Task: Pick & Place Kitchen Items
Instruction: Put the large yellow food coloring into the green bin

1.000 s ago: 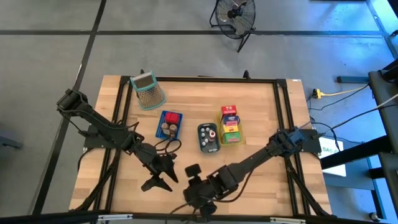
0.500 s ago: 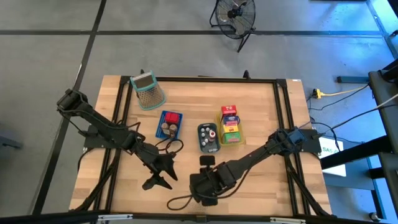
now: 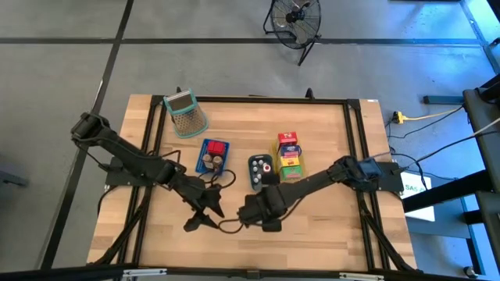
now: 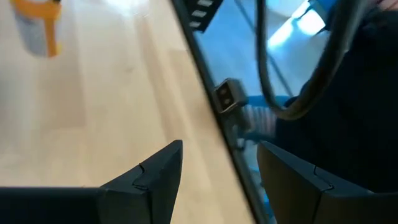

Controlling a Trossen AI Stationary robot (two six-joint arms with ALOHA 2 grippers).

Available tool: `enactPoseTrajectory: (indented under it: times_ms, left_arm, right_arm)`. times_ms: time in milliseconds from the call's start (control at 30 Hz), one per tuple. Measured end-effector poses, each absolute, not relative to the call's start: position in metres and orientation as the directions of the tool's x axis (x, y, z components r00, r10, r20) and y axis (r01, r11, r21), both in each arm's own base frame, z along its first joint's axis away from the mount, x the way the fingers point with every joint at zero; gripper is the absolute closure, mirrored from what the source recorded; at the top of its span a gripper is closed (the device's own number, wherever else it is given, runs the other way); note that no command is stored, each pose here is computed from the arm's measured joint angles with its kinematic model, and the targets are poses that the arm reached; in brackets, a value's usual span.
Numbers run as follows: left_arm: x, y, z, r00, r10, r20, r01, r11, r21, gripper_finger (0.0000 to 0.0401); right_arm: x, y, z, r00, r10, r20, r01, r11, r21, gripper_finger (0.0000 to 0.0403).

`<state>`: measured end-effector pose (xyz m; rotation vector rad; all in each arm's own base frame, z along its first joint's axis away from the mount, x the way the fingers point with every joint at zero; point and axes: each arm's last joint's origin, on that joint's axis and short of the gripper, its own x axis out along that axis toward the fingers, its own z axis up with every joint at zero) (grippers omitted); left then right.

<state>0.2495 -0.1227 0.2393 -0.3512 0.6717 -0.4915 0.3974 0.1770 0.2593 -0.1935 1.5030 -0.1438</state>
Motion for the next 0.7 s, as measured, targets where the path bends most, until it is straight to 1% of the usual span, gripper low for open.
enactPoseTrajectory:
  times_ms: [200,433,633,700]
  left_arm:
    - [0.252,-0.103,0.233,0.668,-0.472,-0.575,0.264,0.873,-0.410,0.0199]
    - [0.254,-0.088,0.229,0.663,-0.424,-0.617,0.278,0.905,-0.323,0.0199]
    - [0.255,-0.079,0.228,0.663,-0.398,-0.634,0.298,0.917,-0.265,0.0199]
    - [0.255,-0.077,0.227,0.657,-0.391,-0.645,0.296,0.920,-0.256,0.0199]
  right_arm:
    - [0.404,0.160,0.260,0.026,-0.156,-0.987,-0.075,0.985,-0.158,0.0282]
    - [0.405,0.152,0.269,0.029,-0.101,-0.994,-0.081,0.991,-0.103,0.0282]
    - [0.396,0.141,0.296,0.089,-0.080,-0.993,-0.063,0.994,-0.086,0.0282]
    - [0.392,0.136,0.307,0.131,-0.115,-0.985,-0.050,0.991,-0.122,0.0282]
